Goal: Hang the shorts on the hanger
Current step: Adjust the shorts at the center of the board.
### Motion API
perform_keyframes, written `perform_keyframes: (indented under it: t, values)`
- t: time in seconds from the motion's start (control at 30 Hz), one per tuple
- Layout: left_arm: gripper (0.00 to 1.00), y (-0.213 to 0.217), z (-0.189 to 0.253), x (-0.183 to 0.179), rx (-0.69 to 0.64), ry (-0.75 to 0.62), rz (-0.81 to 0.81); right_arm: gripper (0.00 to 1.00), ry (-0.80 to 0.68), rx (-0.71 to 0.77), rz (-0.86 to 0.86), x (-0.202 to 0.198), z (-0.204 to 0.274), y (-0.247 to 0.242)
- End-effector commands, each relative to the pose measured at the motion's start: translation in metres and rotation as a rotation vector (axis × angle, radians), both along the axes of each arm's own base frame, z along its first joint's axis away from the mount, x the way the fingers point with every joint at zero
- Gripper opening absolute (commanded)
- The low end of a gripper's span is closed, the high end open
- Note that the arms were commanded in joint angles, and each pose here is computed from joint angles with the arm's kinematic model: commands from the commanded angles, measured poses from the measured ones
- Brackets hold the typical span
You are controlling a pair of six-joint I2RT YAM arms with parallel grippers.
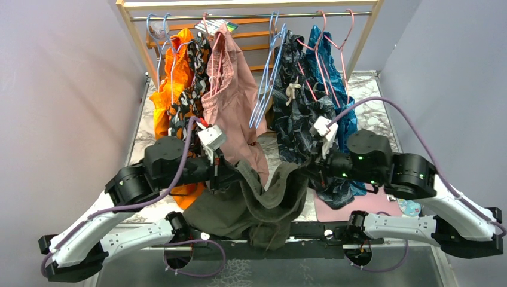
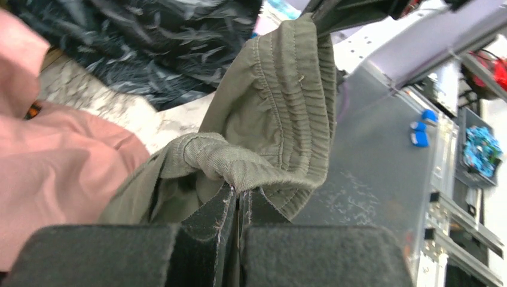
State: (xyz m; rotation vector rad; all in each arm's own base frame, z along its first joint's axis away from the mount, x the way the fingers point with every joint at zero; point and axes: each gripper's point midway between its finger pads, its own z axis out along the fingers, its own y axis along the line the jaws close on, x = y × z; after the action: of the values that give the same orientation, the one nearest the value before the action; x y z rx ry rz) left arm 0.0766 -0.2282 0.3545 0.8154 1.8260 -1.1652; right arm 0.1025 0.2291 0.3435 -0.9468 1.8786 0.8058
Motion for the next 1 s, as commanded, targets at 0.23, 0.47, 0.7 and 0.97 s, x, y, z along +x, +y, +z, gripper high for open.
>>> perform_keyframes:
  t: [0.23,0.47,0.7,0.97]
  values:
    - [0.00,0.018,-0.091,0.061,0.283,0.156,0.407,0.01,0.006,-0.257,-0.491,0.056,-0.067,-0.053]
    - [0.00,0.036,-0.173,0.065,0.525,0.260,0.510,0.01,0.050,-0.329,-0.527,0.053,-0.102,-0.060]
    - [0.00,0.060,-0.206,0.067,0.700,0.260,0.575,0.01,0.018,-0.400,-0.562,0.063,-0.107,-0.061]
    - [0.00,0.060,-0.206,0.075,0.692,0.269,0.616,0.01,-0.084,-0.495,-0.544,0.080,-0.103,-0.056]
